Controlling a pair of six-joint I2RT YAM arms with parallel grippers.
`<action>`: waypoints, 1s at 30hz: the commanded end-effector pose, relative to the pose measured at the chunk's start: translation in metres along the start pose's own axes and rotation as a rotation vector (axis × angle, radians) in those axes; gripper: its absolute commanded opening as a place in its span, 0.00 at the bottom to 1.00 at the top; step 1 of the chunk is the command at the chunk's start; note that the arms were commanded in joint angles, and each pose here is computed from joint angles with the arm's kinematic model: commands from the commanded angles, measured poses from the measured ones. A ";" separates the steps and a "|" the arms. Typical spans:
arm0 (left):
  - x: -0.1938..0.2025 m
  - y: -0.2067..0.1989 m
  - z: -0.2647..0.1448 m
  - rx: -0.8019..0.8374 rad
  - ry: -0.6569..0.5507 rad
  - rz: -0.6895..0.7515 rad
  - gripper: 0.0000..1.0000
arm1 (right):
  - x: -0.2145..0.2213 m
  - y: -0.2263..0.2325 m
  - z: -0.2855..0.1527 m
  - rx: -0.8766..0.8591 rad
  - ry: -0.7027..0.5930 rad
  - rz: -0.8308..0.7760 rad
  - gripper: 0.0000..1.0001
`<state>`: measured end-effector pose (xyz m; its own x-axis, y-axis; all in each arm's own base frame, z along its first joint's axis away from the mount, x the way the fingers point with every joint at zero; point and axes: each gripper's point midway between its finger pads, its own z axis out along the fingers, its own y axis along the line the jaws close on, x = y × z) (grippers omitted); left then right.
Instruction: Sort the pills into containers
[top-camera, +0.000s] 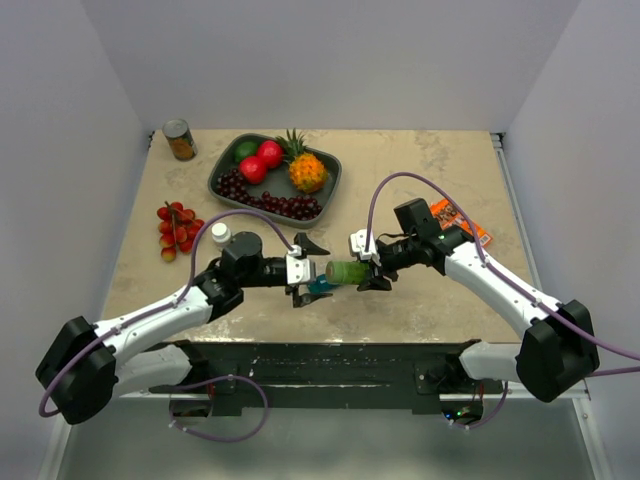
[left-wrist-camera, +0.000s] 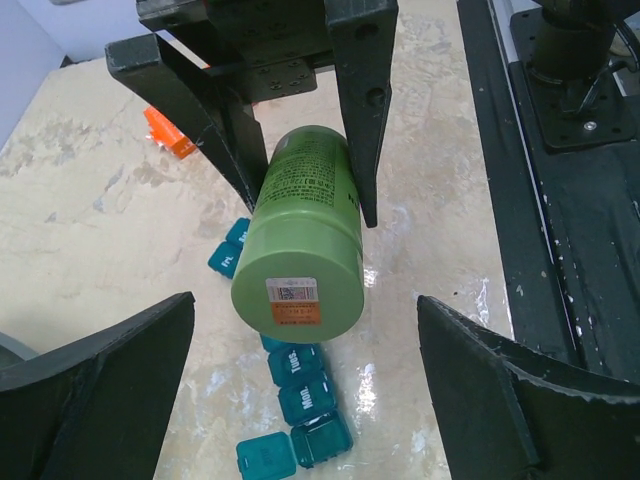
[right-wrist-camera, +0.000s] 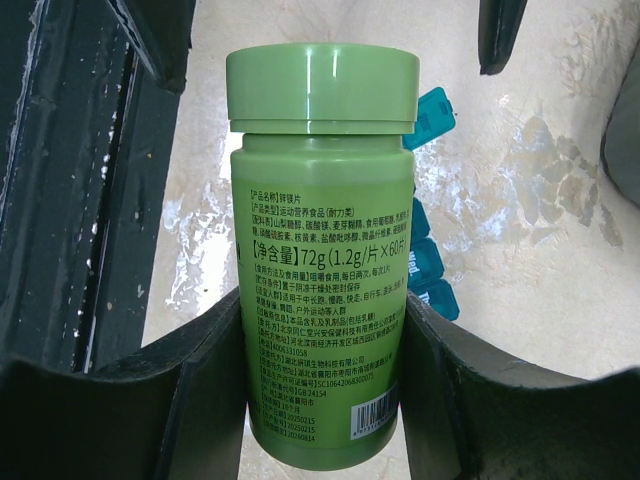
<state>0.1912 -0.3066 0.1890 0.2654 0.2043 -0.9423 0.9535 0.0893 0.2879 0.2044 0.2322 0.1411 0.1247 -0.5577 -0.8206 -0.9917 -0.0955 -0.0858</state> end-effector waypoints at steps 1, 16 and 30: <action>-0.030 0.017 0.007 -0.037 -0.073 0.088 0.94 | -0.013 -0.002 -0.002 -0.006 -0.049 -0.034 0.00; -0.031 0.008 0.011 -0.022 -0.103 -0.054 0.39 | -0.012 -0.002 -0.003 -0.006 -0.048 -0.034 0.00; -0.049 -0.014 0.005 0.019 -0.150 -0.544 0.00 | -0.013 -0.002 -0.003 -0.004 -0.046 -0.037 0.00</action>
<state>0.1819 -0.3132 0.1928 -0.0411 0.1263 -0.9911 0.9857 0.1672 -0.0196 0.1967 0.2342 0.1437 0.1143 -0.5328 -0.8385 -0.9911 -0.1187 -0.0597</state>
